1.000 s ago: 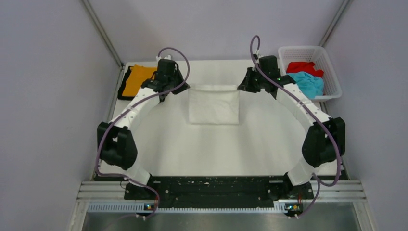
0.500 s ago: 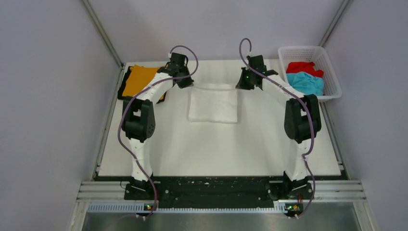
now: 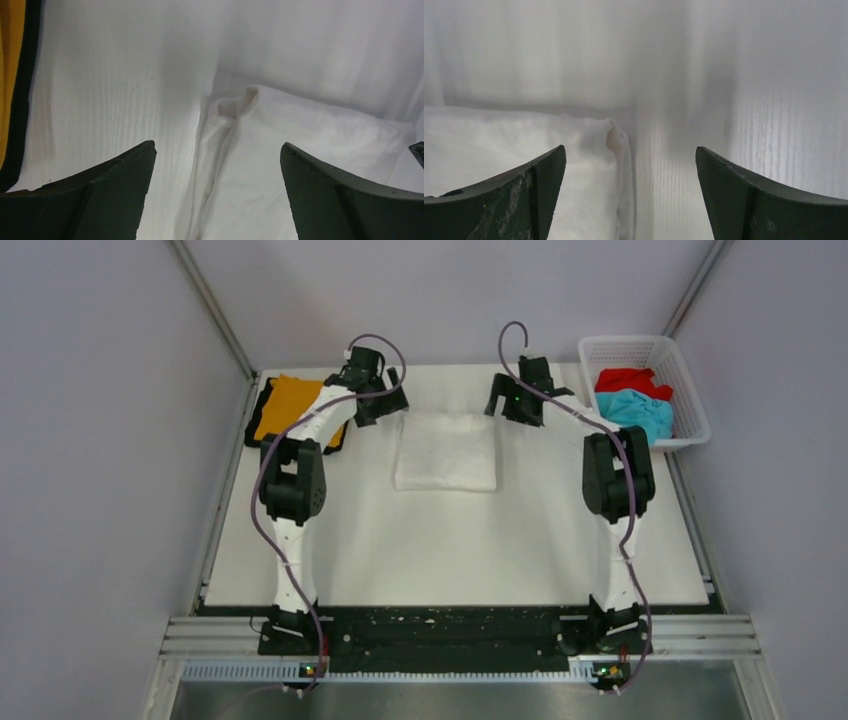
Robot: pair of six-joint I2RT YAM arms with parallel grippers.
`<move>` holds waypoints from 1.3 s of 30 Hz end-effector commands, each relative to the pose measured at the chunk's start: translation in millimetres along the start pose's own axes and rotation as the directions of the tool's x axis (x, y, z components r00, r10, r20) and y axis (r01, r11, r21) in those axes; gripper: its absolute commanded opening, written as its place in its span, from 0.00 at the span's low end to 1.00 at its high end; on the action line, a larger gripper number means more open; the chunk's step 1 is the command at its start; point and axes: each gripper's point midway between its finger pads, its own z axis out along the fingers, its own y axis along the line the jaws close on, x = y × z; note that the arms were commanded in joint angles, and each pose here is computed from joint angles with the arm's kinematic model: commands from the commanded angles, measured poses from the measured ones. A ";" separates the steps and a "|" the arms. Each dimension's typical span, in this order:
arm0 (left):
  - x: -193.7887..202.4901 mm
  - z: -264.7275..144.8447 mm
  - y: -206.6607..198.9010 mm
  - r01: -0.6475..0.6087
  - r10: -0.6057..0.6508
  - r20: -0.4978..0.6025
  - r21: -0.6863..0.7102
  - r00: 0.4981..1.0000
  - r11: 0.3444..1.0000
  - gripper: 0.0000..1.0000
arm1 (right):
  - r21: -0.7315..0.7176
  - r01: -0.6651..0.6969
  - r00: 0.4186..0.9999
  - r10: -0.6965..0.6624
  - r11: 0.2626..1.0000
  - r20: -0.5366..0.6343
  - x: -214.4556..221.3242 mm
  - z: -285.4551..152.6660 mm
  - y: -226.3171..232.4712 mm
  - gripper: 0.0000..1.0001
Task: Fold and stack the t-shirts
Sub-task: Fold the long partially folded tshirt into a neat square, then put the neatly folded tshirt into the corner of the board with the left arm
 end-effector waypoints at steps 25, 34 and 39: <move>143.4 19.4 24.1 -0.208 0.140 -0.331 -0.180 0.933 0.961 0.53 | 0.054 -0.088 0.777 0.035 0.995 0.628 -21.4 -261.0 -47.7 0.99; 112.8 5.3 45.5 -0.312 0.223 -0.235 -0.469 0.946 0.826 0.00 | 0.111 -0.115 0.701 0.002 0.987 0.713 -24.2 -290.9 -65.4 0.99; 48.3 -31.9 61.3 -0.338 0.362 -0.095 -0.629 0.927 0.700 0.00 | 0.127 -0.115 0.682 -0.015 0.985 0.731 -25.3 -299.3 -69.3 0.99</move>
